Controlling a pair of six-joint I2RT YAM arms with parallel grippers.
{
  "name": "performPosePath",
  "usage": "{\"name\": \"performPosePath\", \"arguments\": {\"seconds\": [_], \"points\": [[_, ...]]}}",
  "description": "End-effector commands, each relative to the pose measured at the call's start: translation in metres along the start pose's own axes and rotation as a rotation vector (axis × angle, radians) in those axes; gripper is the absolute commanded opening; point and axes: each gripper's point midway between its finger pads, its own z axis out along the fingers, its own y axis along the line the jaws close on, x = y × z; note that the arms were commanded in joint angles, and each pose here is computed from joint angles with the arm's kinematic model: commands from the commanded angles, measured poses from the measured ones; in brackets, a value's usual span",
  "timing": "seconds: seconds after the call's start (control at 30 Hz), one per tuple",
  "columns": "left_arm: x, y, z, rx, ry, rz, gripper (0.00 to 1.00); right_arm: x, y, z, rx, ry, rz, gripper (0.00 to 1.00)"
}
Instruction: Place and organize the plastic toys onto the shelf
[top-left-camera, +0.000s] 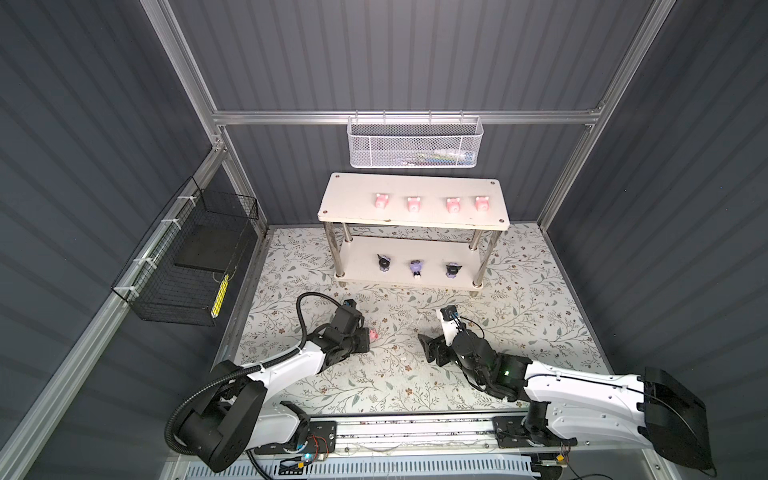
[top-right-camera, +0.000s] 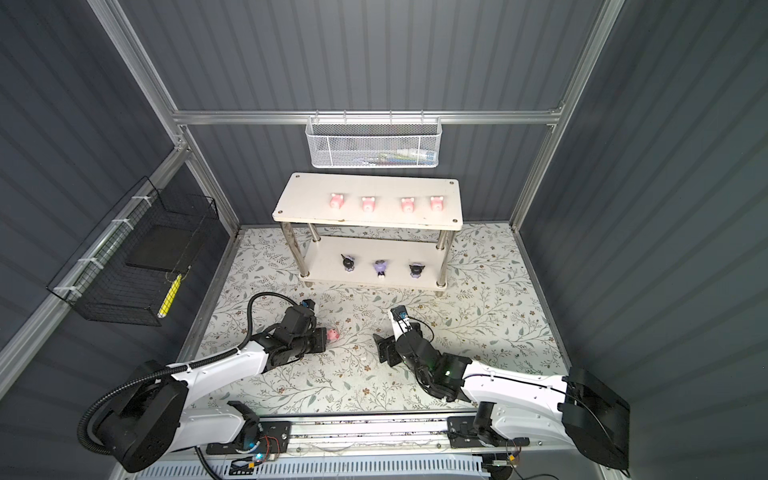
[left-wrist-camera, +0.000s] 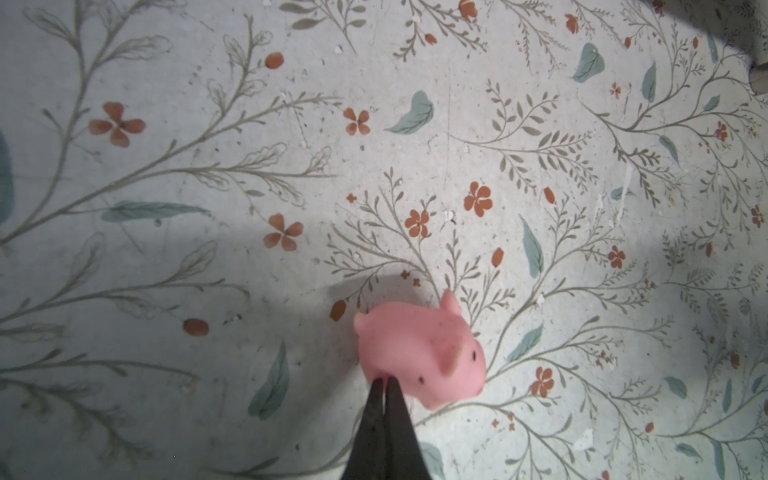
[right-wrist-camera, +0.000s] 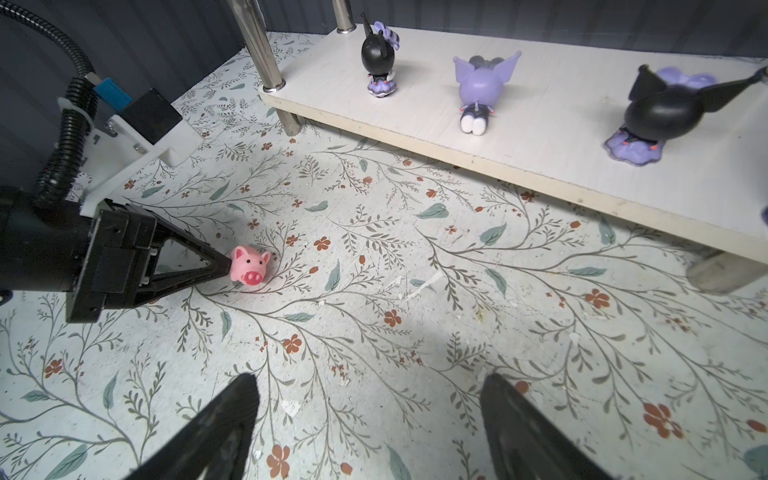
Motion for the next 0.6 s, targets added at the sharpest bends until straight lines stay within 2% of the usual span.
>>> {"name": "performPosePath", "arguments": {"seconds": [0.0, 0.37, 0.57], "points": [[0.016, 0.011, 0.001, -0.024, 0.040, -0.026, 0.00, -0.010, 0.004, 0.002, -0.009, -0.019, 0.022, 0.85], [0.015, 0.009, -0.010, -0.004, 0.017, -0.023, 0.00, -0.006, 0.005, 0.003, -0.012, -0.010, 0.025, 0.86], [-0.001, -0.006, -0.022, 0.055, -0.029, 0.005, 0.00, -0.006, 0.004, 0.003, -0.013, -0.010, 0.026, 0.85]]}}
